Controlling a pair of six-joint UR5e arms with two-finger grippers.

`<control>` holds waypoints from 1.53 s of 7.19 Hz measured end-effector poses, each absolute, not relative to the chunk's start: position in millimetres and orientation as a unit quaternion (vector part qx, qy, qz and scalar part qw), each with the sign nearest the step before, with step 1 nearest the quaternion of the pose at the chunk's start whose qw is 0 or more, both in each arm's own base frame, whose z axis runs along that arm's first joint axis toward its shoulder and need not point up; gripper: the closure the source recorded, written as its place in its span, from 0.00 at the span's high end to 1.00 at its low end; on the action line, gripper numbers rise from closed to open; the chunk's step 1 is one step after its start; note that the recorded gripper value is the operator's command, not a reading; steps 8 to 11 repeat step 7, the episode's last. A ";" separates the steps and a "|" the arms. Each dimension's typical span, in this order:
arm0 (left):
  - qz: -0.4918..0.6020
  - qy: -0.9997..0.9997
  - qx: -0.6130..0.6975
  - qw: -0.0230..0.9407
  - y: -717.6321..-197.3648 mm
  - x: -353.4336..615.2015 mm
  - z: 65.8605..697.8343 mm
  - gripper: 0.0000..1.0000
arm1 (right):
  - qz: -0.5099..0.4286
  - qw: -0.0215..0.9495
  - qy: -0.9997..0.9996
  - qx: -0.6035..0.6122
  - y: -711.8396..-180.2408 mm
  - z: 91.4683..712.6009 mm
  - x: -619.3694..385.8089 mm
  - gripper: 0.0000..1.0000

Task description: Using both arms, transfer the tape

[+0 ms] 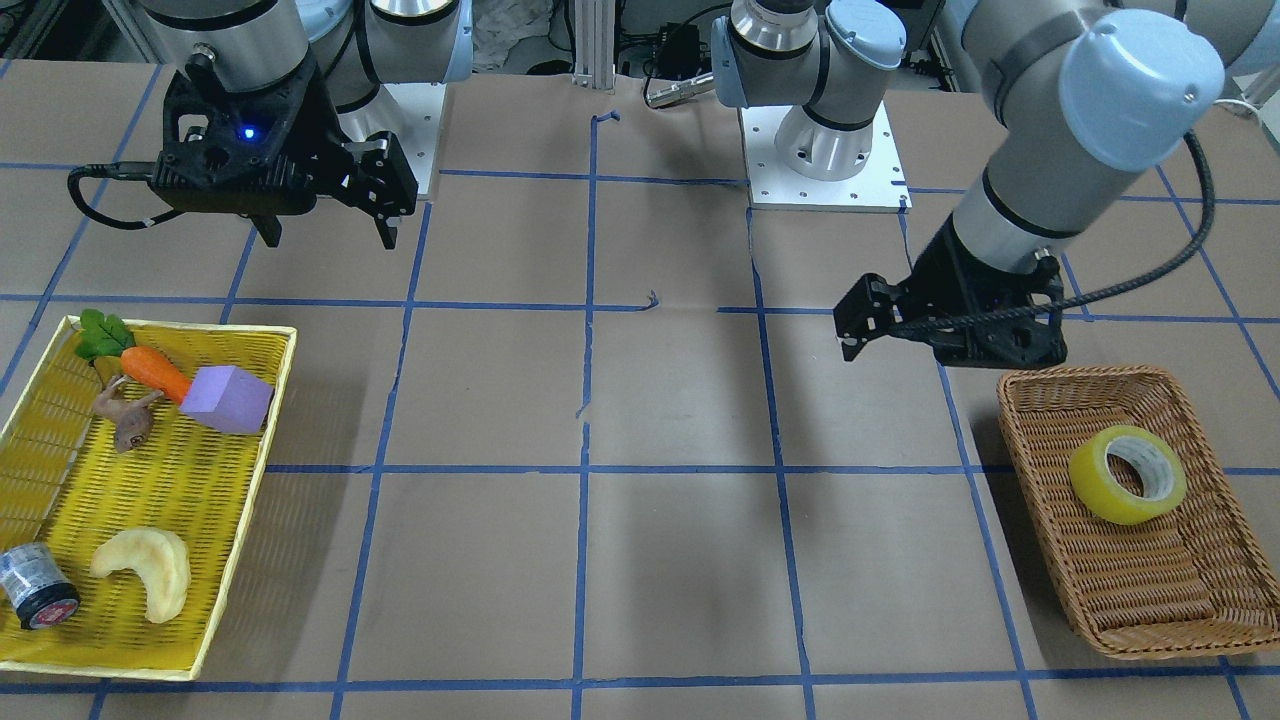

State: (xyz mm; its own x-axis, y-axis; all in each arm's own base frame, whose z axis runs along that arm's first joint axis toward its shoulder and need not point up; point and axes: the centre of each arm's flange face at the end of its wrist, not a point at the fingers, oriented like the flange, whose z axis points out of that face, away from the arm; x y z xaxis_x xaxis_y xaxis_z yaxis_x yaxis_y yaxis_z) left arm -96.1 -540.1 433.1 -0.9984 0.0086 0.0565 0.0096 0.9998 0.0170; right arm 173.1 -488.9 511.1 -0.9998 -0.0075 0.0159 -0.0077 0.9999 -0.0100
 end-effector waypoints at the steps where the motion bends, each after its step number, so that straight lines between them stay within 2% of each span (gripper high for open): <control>1: -0.015 -0.999 -0.020 0.022 -527.4 -118.2 443.8 1.00 | 0.005 0.008 -1.000 0.004 -489.0 511.3 173.0 1.00; 11: -0.024 -0.999 -0.045 0.006 -511.2 -143.0 447.7 1.00 | 0.004 0.010 -1.000 0.003 -488.4 510.5 171.8 1.00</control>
